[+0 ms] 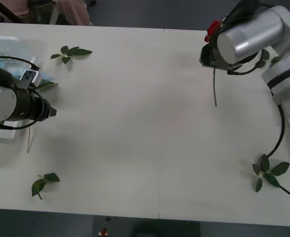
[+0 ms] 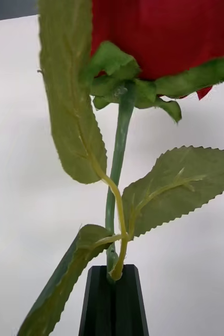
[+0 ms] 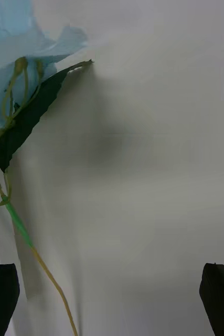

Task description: Put the red flowers into the right box and the blue flowers into the left box

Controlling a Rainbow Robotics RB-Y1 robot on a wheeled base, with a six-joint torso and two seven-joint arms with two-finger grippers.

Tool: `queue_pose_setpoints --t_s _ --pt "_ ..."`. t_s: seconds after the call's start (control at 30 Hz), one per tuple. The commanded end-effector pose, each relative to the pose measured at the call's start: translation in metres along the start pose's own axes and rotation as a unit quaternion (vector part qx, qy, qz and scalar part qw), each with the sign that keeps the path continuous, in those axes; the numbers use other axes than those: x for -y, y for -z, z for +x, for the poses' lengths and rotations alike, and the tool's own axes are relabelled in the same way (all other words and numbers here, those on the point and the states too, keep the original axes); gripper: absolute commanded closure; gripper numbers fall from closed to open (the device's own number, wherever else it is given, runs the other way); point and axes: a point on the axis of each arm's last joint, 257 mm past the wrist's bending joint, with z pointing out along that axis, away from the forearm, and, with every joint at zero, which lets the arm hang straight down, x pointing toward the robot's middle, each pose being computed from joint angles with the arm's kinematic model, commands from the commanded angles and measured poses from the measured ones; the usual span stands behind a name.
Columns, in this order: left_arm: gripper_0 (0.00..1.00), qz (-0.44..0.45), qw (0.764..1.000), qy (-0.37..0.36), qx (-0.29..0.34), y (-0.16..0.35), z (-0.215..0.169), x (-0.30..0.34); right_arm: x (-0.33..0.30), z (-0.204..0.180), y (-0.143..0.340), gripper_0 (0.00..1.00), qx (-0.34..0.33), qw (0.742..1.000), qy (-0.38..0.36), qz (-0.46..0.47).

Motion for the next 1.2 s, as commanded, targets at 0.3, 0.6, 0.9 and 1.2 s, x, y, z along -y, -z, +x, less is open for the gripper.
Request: queue_pose_setpoints --t_s 0.3,0.6,0.9,1.2 --pt "0.00 -0.036 0.999 0.007 0.035 -0.004 -0.025 -0.037 0.169 -0.023 0.114 1.00 -0.016 0.999 -0.036 0.022" --pt "0.00 -0.037 0.999 0.005 0.036 -0.021 -0.020 -0.038 0.292 -0.003 0.154 1.00 -0.038 0.998 0.021 0.053" --pt "0.00 -0.037 0.999 -0.003 0.034 -0.039 -0.023 -0.035 0.367 0.033 0.135 1.00 -0.049 0.995 0.048 0.073" --pt "0.00 -0.040 0.999 -0.007 0.035 -0.053 -0.025 -0.036 0.419 0.057 0.079 1.00 -0.039 0.991 0.059 0.110"
